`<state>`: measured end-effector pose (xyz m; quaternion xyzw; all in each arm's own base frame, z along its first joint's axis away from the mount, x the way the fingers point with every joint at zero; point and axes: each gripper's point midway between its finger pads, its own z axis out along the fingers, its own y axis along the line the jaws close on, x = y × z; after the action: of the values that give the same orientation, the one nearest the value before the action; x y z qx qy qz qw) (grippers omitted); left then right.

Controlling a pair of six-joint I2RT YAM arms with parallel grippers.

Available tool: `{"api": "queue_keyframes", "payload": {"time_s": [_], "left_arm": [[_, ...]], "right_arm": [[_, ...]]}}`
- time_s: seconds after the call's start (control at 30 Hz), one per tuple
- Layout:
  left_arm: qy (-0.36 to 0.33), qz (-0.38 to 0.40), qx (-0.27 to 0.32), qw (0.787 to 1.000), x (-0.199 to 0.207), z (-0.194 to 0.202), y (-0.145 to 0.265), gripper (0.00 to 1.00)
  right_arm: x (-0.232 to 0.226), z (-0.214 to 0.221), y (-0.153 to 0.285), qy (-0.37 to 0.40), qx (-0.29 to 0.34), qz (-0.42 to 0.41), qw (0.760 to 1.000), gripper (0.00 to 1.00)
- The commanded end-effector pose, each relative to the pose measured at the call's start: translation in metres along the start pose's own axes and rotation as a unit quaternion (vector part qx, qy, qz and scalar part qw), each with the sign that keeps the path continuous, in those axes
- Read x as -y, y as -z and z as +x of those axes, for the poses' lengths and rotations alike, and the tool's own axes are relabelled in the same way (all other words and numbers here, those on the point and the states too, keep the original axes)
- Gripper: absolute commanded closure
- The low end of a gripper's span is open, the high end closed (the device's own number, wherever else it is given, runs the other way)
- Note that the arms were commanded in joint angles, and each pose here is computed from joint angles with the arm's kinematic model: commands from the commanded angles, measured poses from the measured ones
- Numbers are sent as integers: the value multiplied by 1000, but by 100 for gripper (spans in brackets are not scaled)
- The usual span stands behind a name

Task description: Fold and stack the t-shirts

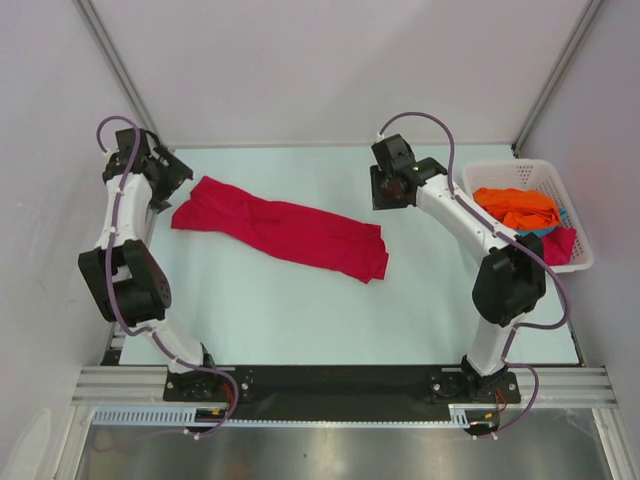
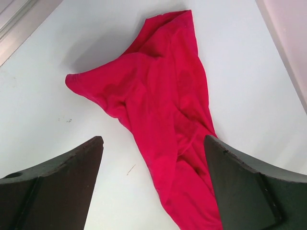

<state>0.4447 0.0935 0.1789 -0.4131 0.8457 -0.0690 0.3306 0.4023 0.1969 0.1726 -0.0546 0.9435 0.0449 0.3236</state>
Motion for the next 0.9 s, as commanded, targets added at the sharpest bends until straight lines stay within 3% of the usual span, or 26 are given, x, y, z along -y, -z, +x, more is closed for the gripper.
{"api": "queue_keyframes", "payload": {"time_s": [0.0,0.43,0.87], "left_arm": [[-12,12,5,1000,7,-5,0,9],[-70,61,-63,994,70,43,-71,9],[-72,21,-108,991,39,82,-90,9]], "right_arm": [[-19,-20,8,-2,24,-26,999,62],[-13,-14,18,-5,28,-13,1000,62],[-10,-5,13,-6,18,-13,1000,61]]}}
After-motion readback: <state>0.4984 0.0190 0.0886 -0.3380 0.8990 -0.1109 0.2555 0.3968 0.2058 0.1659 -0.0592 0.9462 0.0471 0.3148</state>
